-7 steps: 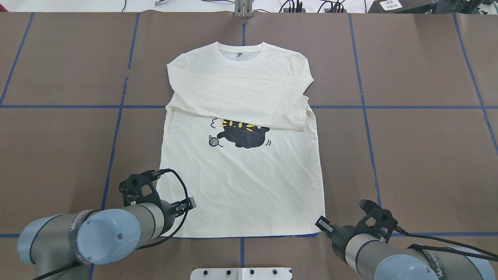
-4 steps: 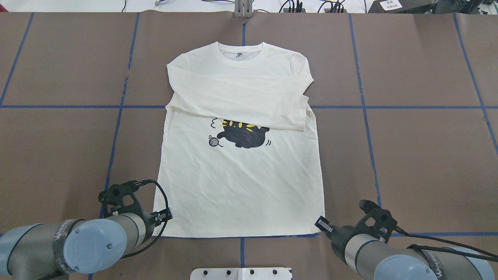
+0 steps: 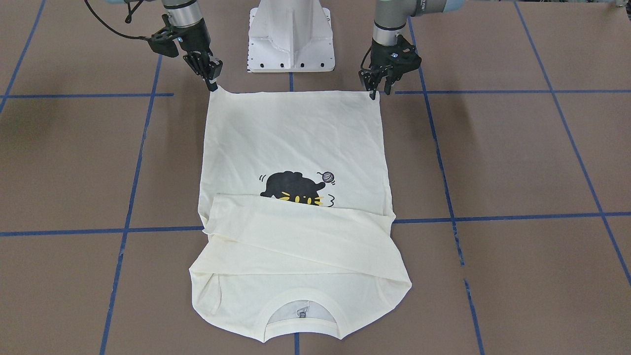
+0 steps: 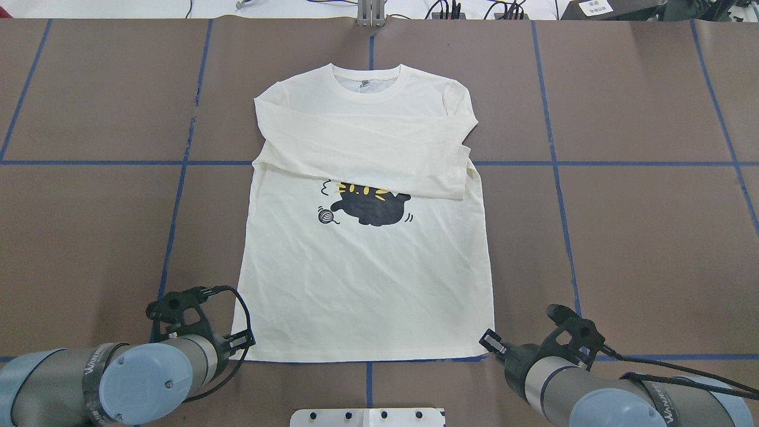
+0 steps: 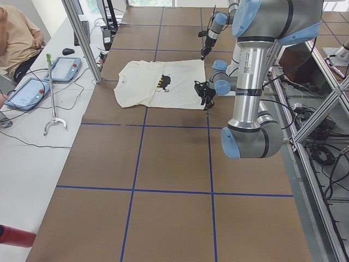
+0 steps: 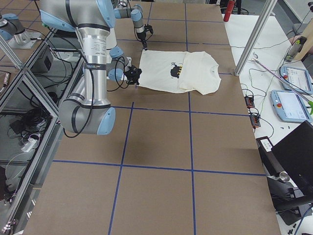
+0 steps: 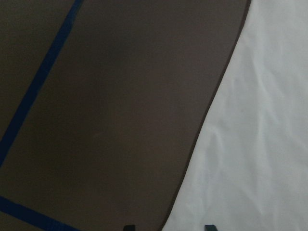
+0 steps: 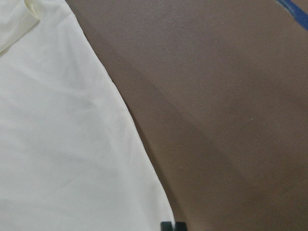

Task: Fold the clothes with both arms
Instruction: 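Grasp the hem corners nearest the robot with both grippers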

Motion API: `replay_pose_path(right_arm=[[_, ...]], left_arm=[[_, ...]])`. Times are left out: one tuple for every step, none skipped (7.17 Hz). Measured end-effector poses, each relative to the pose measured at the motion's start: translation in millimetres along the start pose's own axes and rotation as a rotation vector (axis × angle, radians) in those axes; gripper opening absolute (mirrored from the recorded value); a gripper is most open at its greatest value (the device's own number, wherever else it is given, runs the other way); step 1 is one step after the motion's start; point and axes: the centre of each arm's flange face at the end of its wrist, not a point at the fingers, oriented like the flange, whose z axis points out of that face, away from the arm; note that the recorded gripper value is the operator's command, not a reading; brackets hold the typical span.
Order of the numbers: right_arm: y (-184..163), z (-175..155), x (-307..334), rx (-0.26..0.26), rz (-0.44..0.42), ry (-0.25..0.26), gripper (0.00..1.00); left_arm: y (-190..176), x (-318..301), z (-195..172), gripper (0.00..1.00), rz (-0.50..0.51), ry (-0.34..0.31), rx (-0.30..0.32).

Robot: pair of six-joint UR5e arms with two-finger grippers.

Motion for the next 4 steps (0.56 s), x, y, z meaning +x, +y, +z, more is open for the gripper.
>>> replay_pose_path(right_arm=[[-0.2, -0.1, 0.1, 0.0, 0.0, 0.0, 0.0], [-0.3, -0.3, 0.2, 0.0, 0.0, 0.0, 0.0], [-0.3, -0.4, 0.1, 0.0, 0.0, 0.0, 0.0], [-0.4, -0.5, 0.3, 0.0, 0.0, 0.0, 0.0]], left_arm=[[1.3, -0.4, 1.1, 0.49, 0.001, -0.003, -0.006], [2.3, -0.7, 1.5, 0.49, 0.002, -0.006, -0.015], [3.3, -0.7, 1.6, 0.49, 0.003, -0.008, -0.02], [5.2, -0.7, 1.9, 0.48, 0.005, -0.009, -0.025]])
